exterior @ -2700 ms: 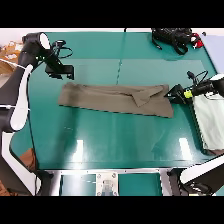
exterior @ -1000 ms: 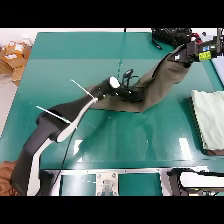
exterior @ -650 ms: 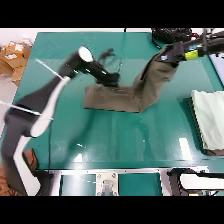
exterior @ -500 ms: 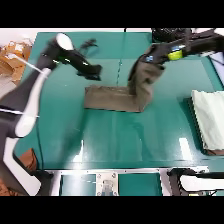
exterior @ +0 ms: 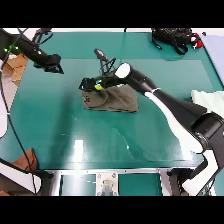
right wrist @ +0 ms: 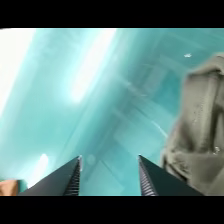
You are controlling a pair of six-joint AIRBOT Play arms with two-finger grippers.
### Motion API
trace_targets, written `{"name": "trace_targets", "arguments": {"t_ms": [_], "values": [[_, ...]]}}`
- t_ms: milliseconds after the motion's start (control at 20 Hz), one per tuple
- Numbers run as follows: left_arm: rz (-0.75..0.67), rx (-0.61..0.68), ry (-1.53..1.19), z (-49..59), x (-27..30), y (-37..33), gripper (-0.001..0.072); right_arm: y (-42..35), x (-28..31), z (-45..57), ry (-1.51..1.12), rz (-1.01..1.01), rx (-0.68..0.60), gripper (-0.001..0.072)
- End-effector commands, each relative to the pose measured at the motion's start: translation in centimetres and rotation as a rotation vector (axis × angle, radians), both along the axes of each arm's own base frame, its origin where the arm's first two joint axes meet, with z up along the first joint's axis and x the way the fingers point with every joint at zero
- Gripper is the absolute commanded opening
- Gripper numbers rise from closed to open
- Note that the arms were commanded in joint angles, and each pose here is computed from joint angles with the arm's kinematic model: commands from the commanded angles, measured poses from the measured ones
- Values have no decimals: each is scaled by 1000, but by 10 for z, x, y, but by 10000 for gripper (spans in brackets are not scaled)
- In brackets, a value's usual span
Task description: Fold the shirts.
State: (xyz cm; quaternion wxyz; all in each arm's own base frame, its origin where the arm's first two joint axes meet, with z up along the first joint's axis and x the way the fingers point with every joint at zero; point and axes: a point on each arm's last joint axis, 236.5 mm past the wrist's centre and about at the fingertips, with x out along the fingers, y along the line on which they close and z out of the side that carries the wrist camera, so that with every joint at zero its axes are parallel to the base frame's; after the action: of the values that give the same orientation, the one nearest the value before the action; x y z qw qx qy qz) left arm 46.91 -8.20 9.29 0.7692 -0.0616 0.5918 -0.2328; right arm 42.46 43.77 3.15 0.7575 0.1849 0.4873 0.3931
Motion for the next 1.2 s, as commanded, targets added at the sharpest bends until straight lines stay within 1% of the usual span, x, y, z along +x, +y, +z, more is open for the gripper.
{"name": "trace_targets", "arguments": {"t_ms": [0,150,300,350,400,450,500,550,650,800,950,1000,1050,1100,1150], "values": [[7,14,3,1,-3,24,21,-38,18,-10,66,-64,-50,390],[6,11,3,1,-3,23,21,-144,44,20,120,-137,-98,389],[3,11,9,1,-5,23,21,-260,50,24,198,-268,-203,395],[2,11,11,1,-5,23,21,-288,48,17,239,-309,-212,450],[2,11,11,1,-5,23,21,-312,42,2,297,-349,-215,555],[2,11,11,1,-5,23,21,-328,34,-17,356,-379,-218,596],[2,11,11,1,-5,23,21,-338,25,-39,412,-406,-221,595],[3,12,11,1,-5,23,21,-342,15,-61,463,-431,-215,595],[3,12,11,0,-5,23,21,-330,0,-93,526,-441,-160,595],[3,12,12,0,-5,23,21,-289,-8,-117,569,-410,-33,595],[2,11,13,0,-5,23,21,-245,-11,-126,597,-352,44,595],[2,11,13,0,-5,23,21,-232,-8,-125,594,-346,80,583],[1,11,15,0,-6,23,21,-223,-4,-119,573,-340,118,450],[-1,12,19,0,-7,23,21,-215,4,-108,536,-324,162,123],[-1,12,20,0,-7,23,21,-211,12,-94,513,-322,200,71]]}}
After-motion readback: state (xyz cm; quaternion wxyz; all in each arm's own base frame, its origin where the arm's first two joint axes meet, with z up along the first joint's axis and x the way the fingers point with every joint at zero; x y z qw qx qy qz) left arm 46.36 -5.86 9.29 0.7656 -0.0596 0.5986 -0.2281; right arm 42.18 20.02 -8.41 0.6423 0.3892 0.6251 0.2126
